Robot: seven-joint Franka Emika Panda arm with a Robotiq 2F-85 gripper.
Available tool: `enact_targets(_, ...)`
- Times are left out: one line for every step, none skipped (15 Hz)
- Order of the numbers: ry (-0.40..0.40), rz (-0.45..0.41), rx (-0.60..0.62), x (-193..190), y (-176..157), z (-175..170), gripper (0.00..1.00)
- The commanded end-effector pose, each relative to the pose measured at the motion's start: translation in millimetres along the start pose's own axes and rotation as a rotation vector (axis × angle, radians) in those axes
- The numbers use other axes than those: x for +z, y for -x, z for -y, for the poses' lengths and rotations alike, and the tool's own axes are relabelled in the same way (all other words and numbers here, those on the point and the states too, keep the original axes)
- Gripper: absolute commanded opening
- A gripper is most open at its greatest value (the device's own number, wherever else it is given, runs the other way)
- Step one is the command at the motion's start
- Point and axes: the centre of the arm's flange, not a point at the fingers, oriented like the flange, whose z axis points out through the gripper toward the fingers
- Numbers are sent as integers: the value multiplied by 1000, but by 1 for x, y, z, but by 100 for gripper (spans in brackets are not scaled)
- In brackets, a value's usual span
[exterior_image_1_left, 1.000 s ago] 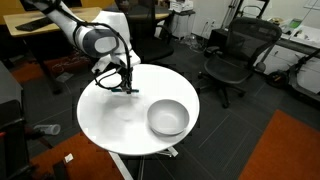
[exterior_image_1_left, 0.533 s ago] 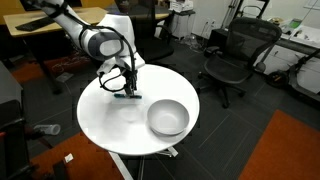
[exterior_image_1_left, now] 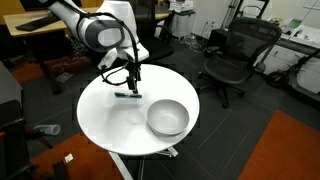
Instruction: Take the green marker out of the grey bowl
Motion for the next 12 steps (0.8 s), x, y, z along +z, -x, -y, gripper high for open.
enact_targets(-30, -8, -34, -47, 8, -21, 100)
enact_targets(-40, -14, -39, -56, 8, -26, 100)
enact_targets(-47, -19, -41, -64, 9, -28, 100)
enact_targets(-56, -23, -47, -71, 9, -31, 100)
enact_targets(-60, -28, -49, -77, 9, -33, 100)
enact_targets(-66, -32, -56, -84, 10, -36, 100)
enact_targets(-70, -35, -54, -88, 10, -38, 100)
enact_targets(-77, -36, -54, -92, 11, -39, 100)
enact_targets(-81, -37, -56, -95, 11, -41, 100)
enact_targets(-86, -39, -62, -99, 11, -42, 100)
enact_targets(-69, -47, -45, -84, 3, -29, 100)
enact_targets(-71, -48, -46, -87, 4, -31, 100)
